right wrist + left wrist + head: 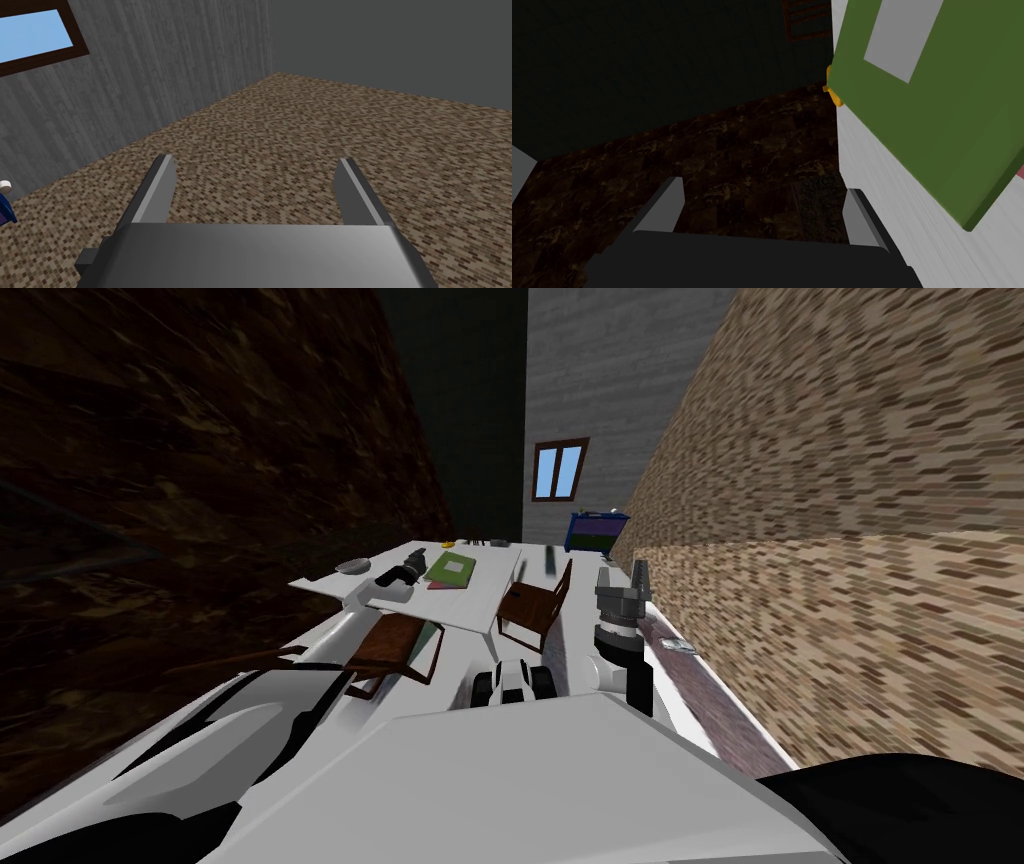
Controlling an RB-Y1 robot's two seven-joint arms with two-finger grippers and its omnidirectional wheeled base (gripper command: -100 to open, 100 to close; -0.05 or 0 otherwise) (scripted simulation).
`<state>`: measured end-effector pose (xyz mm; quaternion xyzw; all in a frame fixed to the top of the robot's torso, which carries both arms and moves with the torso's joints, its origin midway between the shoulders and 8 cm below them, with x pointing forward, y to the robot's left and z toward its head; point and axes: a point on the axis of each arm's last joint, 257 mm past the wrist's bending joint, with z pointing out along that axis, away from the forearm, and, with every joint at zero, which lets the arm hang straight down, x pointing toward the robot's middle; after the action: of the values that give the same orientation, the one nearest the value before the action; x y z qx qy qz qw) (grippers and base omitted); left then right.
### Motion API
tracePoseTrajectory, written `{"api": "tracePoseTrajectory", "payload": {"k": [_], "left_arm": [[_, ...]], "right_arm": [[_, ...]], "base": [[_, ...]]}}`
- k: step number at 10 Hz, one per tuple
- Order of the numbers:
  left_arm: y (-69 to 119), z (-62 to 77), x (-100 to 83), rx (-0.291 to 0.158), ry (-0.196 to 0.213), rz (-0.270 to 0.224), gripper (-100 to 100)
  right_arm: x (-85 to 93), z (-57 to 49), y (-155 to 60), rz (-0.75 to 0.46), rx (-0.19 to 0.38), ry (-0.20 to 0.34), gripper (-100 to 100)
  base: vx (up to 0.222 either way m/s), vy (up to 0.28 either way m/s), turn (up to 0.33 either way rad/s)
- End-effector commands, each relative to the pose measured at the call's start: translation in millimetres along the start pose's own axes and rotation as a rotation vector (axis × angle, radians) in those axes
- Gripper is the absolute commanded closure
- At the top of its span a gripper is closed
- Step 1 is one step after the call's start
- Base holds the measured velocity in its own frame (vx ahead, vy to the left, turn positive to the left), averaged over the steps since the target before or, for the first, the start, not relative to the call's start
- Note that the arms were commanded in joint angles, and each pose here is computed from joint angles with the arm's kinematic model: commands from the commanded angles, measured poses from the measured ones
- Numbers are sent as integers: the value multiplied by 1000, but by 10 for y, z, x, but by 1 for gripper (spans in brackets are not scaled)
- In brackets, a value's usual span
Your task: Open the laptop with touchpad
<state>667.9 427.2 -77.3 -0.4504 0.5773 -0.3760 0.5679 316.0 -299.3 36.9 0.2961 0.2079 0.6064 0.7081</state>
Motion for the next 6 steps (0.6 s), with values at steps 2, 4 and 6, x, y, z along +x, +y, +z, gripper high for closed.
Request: {"api": "tracePoseTrajectory", "payload": {"k": [2,4,6], "left_arm": [[-212,-6,-78,1,-1,-1,-100],[-367,-18,-132,1,-1,-1,-100],[-426,-25,-140,2,-1,0,-100]], "right_arm": [[0,0,0,0,0,0,0],[0,0,0,0,0,0,0],[0,0,0,0,0,0,0]], "base": [[0,0,0],[-6,0,-3],[0,0,0]]}}
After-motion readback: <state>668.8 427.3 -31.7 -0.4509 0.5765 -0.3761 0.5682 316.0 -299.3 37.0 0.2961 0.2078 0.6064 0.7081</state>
